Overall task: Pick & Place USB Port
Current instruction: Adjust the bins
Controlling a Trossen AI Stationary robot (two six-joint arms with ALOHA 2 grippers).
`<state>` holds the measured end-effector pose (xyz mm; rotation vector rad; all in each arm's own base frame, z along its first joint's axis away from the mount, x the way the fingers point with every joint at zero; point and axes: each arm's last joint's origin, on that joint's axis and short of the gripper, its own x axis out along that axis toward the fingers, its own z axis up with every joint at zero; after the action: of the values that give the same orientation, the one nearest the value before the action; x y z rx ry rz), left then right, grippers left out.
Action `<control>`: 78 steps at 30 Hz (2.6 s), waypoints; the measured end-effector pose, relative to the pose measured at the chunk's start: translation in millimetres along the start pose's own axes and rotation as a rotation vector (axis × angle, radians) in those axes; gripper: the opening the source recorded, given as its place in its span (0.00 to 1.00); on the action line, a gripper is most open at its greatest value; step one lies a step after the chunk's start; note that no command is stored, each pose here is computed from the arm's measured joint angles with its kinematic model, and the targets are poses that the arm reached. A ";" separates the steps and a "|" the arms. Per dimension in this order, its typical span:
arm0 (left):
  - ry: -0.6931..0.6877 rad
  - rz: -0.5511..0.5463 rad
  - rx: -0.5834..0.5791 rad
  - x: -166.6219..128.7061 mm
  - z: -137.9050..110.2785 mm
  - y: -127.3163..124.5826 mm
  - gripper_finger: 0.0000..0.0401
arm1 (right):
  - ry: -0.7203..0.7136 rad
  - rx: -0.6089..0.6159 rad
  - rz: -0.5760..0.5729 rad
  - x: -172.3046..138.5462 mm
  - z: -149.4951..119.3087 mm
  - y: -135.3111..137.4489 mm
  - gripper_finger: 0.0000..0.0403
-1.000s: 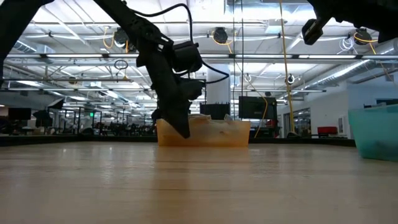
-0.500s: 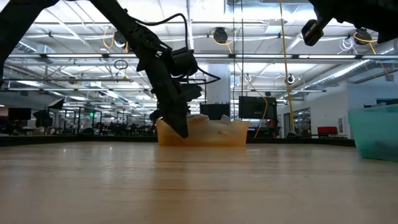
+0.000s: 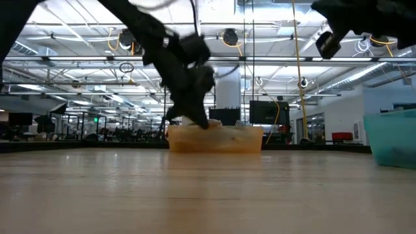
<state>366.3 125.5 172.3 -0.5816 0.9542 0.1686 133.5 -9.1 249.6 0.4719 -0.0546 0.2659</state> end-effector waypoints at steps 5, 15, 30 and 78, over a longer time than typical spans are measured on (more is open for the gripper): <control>-0.065 -0.020 0.051 -21.9 -1.4 -39.6 0.00 | 0.167 0.029 -0.157 -2.5 -19.0 -11.5 0.00; -0.141 -0.026 0.056 -45.9 -10.9 -85.7 0.00 | 0.665 0.145 -0.524 -31.4 -68.1 -29.6 0.00; -0.130 -0.021 0.041 -44.4 -20.7 -103.1 0.00 | 0.828 0.513 -0.805 -48.8 -89.9 -23.5 0.00; -0.087 0.046 0.044 -42.4 -29.9 -106.6 0.00 | 0.851 0.617 -0.819 -41.9 -125.2 33.1 0.00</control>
<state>361.2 25.2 235.3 -0.5082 0.8848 0.2117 83.2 66.2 148.1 0.9118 1.0598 -0.3562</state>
